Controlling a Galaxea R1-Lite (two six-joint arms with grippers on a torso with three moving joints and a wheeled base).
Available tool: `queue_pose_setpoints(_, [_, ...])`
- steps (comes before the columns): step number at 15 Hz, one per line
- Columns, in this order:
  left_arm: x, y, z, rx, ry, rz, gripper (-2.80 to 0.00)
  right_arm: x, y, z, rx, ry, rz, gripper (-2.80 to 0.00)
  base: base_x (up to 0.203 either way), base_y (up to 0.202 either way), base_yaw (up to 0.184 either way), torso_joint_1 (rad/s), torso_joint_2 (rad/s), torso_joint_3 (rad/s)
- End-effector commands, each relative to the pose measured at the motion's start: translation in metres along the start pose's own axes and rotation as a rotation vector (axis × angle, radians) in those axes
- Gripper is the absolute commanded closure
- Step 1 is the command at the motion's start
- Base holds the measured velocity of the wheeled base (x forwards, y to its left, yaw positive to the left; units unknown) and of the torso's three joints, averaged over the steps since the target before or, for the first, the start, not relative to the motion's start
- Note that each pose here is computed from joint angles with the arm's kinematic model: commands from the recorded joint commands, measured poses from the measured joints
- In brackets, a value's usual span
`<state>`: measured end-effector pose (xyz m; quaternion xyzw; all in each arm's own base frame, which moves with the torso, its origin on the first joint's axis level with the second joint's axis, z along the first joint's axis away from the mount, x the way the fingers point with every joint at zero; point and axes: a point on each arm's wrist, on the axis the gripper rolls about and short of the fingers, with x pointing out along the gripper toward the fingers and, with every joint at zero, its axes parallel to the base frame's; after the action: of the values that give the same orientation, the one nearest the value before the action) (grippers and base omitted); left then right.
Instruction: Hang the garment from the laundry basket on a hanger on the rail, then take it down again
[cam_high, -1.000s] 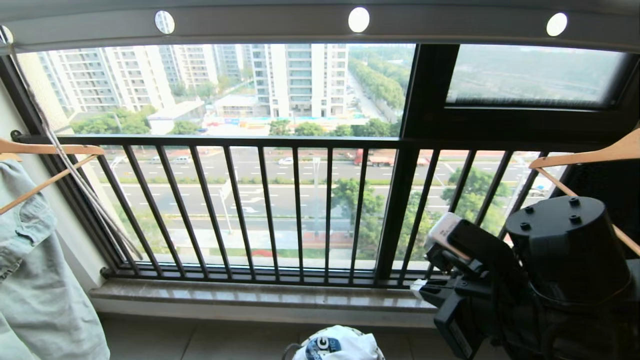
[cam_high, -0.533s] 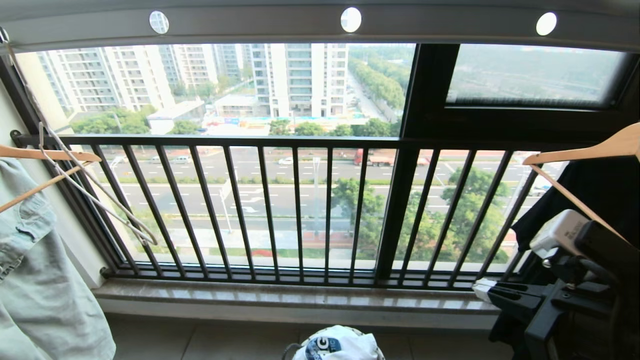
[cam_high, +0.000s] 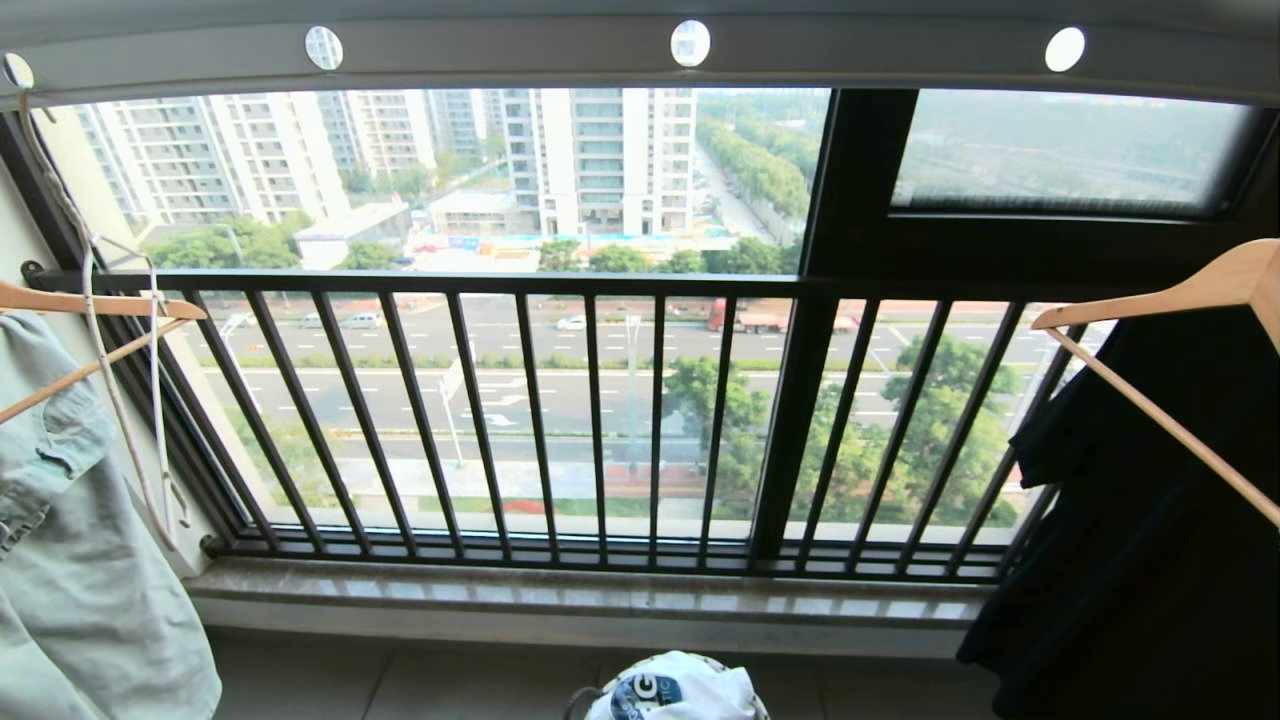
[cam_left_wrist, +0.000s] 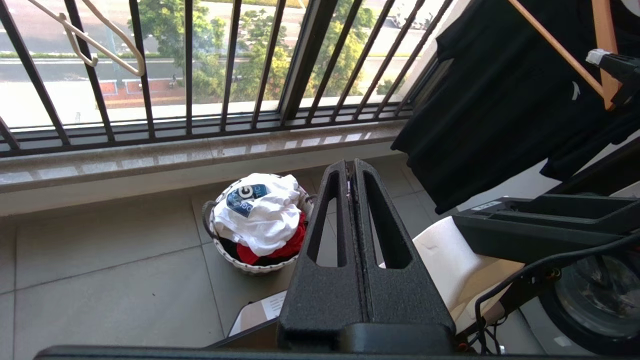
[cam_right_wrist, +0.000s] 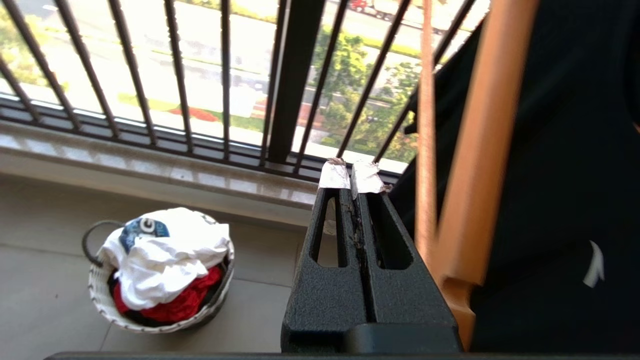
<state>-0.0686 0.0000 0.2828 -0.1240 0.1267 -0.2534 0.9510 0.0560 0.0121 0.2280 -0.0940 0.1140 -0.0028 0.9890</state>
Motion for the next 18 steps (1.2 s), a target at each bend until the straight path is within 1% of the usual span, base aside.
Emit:
queue_pose_setpoints(1, [-0.027, -0.005, -0.027, 0.019, -0.074, -0.023, 0.0, -0.034, -0.015, -0.009, 0.058, -0.086, -0.131, 0.0, 0.0, 0.0, 0.0, 0.0, 0.0, 0.0])
queue_pose_setpoints(2, [-0.032, -0.004, -0.04, 0.014, -0.07, -0.02, 0.0, -0.045, -0.019, -0.015, 0.07, -0.095, -0.185, 0.0, 0.0, 0.0, 0.0, 0.0, 0.0, 0.0])
queue_pose_setpoints(3, [-0.031, -0.001, -0.051, -0.013, -0.025, -0.003, 0.0, -0.056, -0.021, -0.021, 0.079, -0.093, -0.238, 0.0, 0.0, 0.0, 0.0, 0.0, 0.0, 0.0])
queue_pose_setpoints(4, [-0.028, 0.003, -0.058, -0.066, 0.022, 0.045, 0.0, -0.067, -0.023, -0.029, 0.089, -0.101, -0.278, 0.0, 0.0, 0.0, 0.0, 0.0, 0.0, 0.0])
queue_pose_setpoints(5, [-0.023, 0.007, -0.062, -0.093, 0.046, 0.088, 0.0, -0.077, -0.023, -0.038, 0.097, -0.113, -0.301, 0.0, 0.0, 0.0, 0.0, 0.0, 0.0, 0.0])
queue_pose_setpoints(6, [-0.016, 0.012, -0.067, -0.105, 0.07, 0.125, 0.0, -0.085, -0.023, -0.048, 0.101, -0.117, -0.314, 0.0, 0.0, 0.0, 0.0, 0.0, 0.0, 0.0])
queue_pose_setpoints(7, [-0.008, 0.017, -0.072, -0.113, 0.09, 0.156, 0.0, -0.088, -0.022, -0.056, 0.105, -0.103, -0.322, 0.0, 0.0, 0.0, 0.0, 0.0, 0.0, 0.0])
queue_pose_setpoints(8, [0.002, 0.024, -0.077, -0.115, 0.096, 0.19, 0.0, -0.086, -0.021, -0.06, 0.141, -0.091, -0.32, 0.0, 0.0, 0.0, 0.0, 0.0, 0.0, 0.0])
queue_pose_setpoints(9, [0.012, 0.03, -0.08, -0.11, 0.078, 0.231, 0.0, -0.084, -0.02, -0.063, 0.152, -0.079, -0.3, 0.0, 0.0, 0.0, 0.0, 0.0, 0.0, 0.0])
queue_pose_setpoints(10, [0.019, 0.034, -0.077, -0.089, 0.003, 0.268, 0.0, -0.08, -0.018, -0.067, 0.145, -0.067, -0.251, 0.0, 0.0, 0.0, 0.0, 0.0, 0.0, 0.0])
queue_pose_setpoints(11, [0.022, 0.034, -0.072, -0.077, -0.064, 0.287, 0.0, -0.078, -0.016, -0.069, 0.142, -0.063, -0.19, 0.0, 0.0, 0.0, 0.0, 0.0, 0.0, 0.0])
queue_pose_setpoints(12, [0.022, 0.034, -0.072, -0.076, -0.081, 0.305, 0.0, -0.076, -0.014, -0.072, 0.14, -0.053, -0.157, 0.0, 0.0, 0.0, 0.0, 0.0, 0.0, 0.0])
queue_pose_setpoints(15, [0.024, 0.031, -0.074, -0.091, -0.098, 0.353, 0.0, -0.07, -0.011, -0.076, 0.131, -0.024, -0.108, 0.0, 0.0, 0.0, 0.0, 0.0, 0.0, 0.0])
queue_pose_setpoints(16, [0.021, 0.03, -0.08, -0.086, -0.116, 0.347, 0.0, -0.069, -0.011, -0.077, 0.132, -0.023, -0.105, 0.0, 0.0, 0.0, 0.0, 0.0, 0.0, 0.0])
queue_pose_setpoints(18, [0.02, 0.031, -0.104, -0.077, -0.13, 0.324, 0.0, -0.067, -0.01, -0.083, 0.134, -0.03, -0.106, 0.0, 0.0, 0.0, 0.0, 0.0, 0.0, 0.0])
